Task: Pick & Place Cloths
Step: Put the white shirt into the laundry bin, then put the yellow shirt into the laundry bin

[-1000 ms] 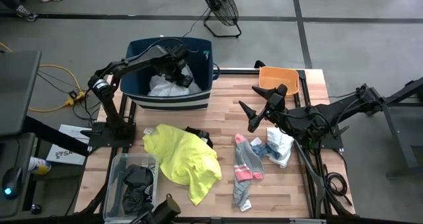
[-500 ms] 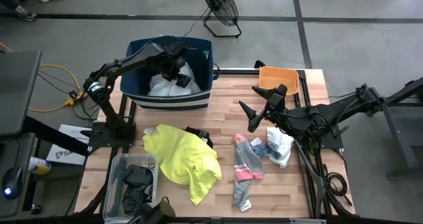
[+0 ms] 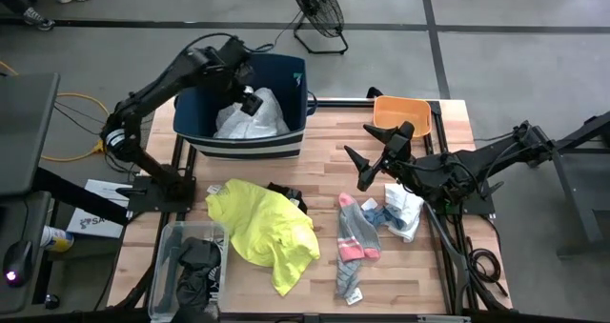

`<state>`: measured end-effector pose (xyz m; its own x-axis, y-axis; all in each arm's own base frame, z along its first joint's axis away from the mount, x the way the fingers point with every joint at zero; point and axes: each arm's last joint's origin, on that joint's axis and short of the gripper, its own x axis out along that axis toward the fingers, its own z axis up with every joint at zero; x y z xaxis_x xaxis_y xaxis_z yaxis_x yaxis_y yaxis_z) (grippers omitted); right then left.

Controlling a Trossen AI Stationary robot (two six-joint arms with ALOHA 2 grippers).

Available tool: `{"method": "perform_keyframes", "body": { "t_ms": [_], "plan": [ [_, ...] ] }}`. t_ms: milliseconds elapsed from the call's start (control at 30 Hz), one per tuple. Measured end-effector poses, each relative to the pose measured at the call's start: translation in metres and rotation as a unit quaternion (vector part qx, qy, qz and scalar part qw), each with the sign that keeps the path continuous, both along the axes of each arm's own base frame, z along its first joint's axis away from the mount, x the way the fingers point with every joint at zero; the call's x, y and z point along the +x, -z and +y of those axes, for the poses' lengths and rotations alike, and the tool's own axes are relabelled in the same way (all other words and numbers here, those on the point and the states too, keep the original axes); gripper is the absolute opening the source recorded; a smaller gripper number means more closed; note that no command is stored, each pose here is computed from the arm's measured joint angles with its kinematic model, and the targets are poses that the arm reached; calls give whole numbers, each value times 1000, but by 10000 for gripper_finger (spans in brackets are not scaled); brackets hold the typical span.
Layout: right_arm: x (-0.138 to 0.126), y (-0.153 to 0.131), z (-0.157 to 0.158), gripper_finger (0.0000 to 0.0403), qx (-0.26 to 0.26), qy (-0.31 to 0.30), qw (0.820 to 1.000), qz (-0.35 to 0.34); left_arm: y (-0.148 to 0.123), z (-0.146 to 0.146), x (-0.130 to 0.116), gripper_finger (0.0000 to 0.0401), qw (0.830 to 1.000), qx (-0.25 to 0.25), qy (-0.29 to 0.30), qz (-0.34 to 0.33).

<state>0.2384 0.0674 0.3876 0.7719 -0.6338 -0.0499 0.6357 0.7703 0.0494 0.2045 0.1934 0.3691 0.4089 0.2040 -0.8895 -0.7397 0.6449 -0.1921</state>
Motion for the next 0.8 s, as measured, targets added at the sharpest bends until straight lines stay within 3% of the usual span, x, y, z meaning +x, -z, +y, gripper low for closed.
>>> {"method": "perform_keyframes", "body": {
  "t_ms": [333,800],
  "plan": [
    [0,0,0,332,0,0,1000,0,-30,-30,-30,230,999,40,26,-24],
    [0,0,0,332,0,0,1000,0,-55,-99,-50,230,979,64,183,-56]
  ]
}}
